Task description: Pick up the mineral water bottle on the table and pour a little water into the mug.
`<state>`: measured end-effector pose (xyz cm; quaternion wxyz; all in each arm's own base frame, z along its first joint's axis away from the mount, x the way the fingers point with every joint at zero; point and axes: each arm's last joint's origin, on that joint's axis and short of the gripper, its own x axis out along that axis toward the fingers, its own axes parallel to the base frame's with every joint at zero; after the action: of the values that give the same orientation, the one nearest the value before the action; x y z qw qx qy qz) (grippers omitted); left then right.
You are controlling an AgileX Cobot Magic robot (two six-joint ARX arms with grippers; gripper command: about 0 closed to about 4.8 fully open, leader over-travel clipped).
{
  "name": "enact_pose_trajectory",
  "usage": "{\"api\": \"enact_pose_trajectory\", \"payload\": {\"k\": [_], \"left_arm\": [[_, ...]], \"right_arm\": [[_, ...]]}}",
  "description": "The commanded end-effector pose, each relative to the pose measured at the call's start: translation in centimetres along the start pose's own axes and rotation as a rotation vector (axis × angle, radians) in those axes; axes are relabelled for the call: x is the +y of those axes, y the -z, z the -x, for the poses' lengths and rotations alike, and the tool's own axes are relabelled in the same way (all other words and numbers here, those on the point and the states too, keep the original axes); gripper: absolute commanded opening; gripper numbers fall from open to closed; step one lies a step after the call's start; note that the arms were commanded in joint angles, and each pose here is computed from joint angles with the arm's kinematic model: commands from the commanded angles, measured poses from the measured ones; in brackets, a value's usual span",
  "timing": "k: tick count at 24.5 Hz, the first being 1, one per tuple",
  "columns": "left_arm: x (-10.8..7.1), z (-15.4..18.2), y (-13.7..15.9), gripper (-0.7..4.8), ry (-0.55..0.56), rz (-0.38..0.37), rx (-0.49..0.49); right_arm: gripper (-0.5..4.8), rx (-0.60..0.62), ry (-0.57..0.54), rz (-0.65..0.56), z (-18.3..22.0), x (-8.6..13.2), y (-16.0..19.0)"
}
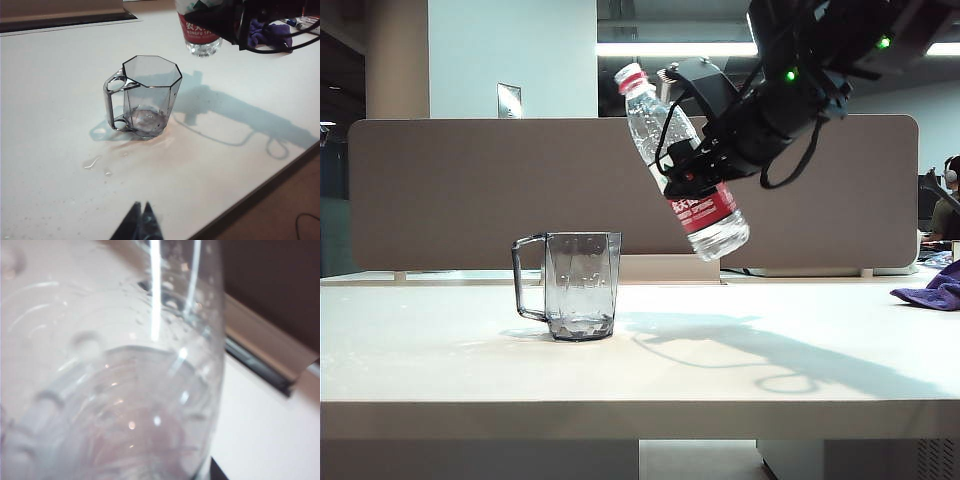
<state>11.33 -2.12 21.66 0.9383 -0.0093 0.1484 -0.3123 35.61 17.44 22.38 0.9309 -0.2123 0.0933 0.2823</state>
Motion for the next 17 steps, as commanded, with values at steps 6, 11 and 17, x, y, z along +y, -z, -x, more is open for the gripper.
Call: {"api": "enact_pose_trajectory", "payload": {"k": [6,11,17], "left_arm": [[0.0,0.0,-0.2,-0.05,-0.001,-0.012,-0.014],[0.0,0.0,-0.2,-0.05,-0.001,-0.012,-0.014],[0.0,0.0,-0.2,-0.05,-0.001,-0.012,-0.014]], "right_arm": [[2.61,-0.181,0.005,-0.315,1.8,2.0,4.1],[2.61,-0.215,-0.027,-0.459,1.3,2.8,6.1],[2.62,-0.211,-0.045,-0.473,0.3,4.0,7.3]]}}
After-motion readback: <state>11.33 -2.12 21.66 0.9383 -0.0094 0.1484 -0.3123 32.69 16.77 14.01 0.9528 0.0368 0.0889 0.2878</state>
